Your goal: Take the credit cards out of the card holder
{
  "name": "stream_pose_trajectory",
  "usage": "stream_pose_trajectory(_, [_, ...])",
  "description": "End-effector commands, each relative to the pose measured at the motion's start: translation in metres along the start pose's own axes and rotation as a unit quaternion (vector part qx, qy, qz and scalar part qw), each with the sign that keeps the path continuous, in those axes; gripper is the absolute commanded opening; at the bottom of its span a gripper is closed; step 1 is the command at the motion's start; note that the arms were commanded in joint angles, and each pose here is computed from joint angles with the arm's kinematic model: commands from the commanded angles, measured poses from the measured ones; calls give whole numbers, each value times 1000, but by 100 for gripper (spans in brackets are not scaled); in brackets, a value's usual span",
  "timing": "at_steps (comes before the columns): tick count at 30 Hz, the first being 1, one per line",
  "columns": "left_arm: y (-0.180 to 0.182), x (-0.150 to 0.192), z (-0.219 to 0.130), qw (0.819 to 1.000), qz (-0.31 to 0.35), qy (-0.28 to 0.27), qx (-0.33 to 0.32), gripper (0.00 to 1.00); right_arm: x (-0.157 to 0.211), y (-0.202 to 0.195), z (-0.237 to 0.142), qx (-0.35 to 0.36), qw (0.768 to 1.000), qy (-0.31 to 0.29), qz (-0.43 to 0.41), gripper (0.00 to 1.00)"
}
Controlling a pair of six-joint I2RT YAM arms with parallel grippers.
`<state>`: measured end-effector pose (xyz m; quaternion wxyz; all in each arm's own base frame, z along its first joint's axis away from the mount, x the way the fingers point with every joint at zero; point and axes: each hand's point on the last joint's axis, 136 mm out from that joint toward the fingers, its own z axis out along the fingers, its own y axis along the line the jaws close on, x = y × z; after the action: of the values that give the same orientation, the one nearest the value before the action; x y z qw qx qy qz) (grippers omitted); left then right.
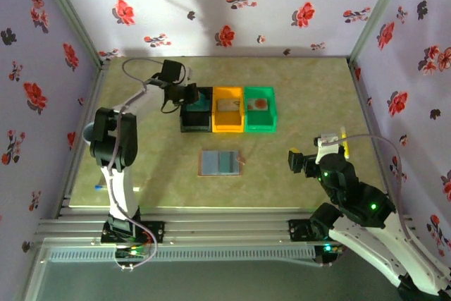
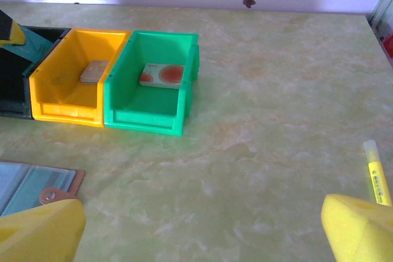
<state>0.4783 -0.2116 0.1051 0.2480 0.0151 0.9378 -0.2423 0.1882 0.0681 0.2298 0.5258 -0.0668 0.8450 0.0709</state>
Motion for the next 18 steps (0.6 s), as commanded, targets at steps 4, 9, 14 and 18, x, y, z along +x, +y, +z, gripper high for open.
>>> stream_pose_trajectory(4, [4,-15,9,1000,-21,-10,9,0,-2,3,2,-8,1000,-10,-2,99])
stream_pose_trajectory(9, [5,-17,17,1000,-24,-9,10,0,-2,3,3,-9,1000,-10,-2,99])
stream_pose_trajectory(14, [10,-17,24,999,-34,-4,10,0,-1,4,3,-10,1000,-9,-2,99])
stream_pose_trajectory(18, [11,-18,29,999,-39,1,17,0,0,6,4,-15,1000,-8,-5,99])
